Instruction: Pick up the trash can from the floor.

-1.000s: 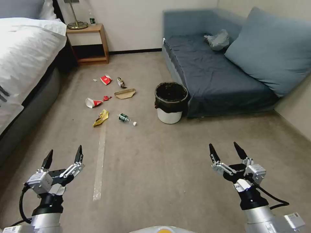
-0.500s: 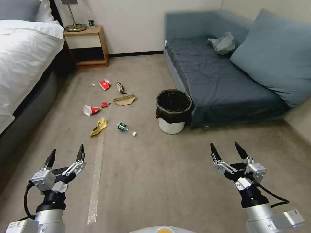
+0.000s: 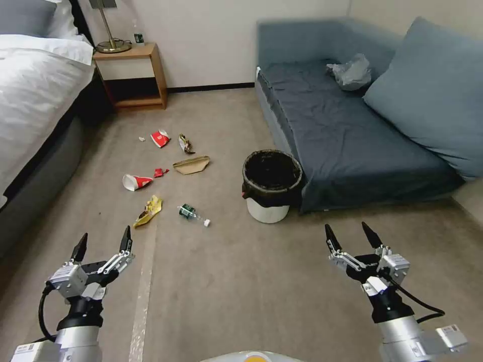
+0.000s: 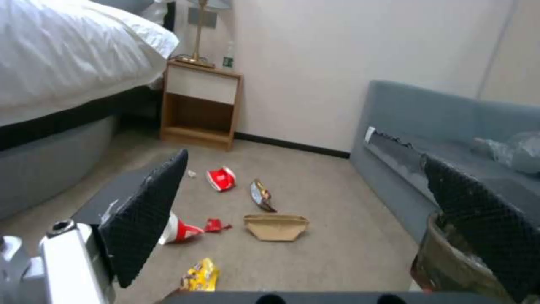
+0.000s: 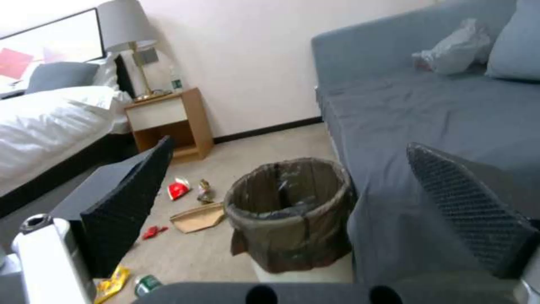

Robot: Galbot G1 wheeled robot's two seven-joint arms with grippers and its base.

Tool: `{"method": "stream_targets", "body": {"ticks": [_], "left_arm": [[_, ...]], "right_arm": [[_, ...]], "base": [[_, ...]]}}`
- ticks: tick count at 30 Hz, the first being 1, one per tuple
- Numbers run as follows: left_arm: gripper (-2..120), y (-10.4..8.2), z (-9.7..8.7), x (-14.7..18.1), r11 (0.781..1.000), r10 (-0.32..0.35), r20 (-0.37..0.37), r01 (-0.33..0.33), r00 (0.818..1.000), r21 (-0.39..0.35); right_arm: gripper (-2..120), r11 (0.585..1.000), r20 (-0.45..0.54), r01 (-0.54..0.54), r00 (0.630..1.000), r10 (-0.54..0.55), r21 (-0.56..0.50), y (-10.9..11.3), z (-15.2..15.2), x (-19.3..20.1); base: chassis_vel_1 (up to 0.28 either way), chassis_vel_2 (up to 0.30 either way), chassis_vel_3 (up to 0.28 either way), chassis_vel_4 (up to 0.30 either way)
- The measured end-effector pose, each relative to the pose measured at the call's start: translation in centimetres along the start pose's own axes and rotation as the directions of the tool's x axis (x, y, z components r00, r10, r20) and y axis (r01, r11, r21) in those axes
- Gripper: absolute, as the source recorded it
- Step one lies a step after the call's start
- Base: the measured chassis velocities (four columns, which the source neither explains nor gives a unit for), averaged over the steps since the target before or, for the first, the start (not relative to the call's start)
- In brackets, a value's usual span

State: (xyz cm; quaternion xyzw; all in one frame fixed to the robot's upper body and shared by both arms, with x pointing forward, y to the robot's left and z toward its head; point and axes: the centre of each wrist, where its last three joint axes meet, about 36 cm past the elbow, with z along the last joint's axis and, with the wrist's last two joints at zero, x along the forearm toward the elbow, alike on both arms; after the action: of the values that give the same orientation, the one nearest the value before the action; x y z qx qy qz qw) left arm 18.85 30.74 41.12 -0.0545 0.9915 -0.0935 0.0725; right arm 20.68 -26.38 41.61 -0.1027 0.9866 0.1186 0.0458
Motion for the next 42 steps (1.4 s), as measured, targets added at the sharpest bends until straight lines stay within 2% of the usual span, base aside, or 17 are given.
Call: {"method": "stream_targets", "body": {"ticks": [42], "left_arm": [[100, 0.2, 0.06, -0.19, 1.0, 0.009, 0.001, -0.009, 1.0, 0.0]], "right_arm": [[100, 1.0, 0.003, 0.016, 1.0, -0.016, 0.003, -0.11, -0.02, -0.11]], "base": [[-0.123, 0.13, 0.129, -0.126]]}}
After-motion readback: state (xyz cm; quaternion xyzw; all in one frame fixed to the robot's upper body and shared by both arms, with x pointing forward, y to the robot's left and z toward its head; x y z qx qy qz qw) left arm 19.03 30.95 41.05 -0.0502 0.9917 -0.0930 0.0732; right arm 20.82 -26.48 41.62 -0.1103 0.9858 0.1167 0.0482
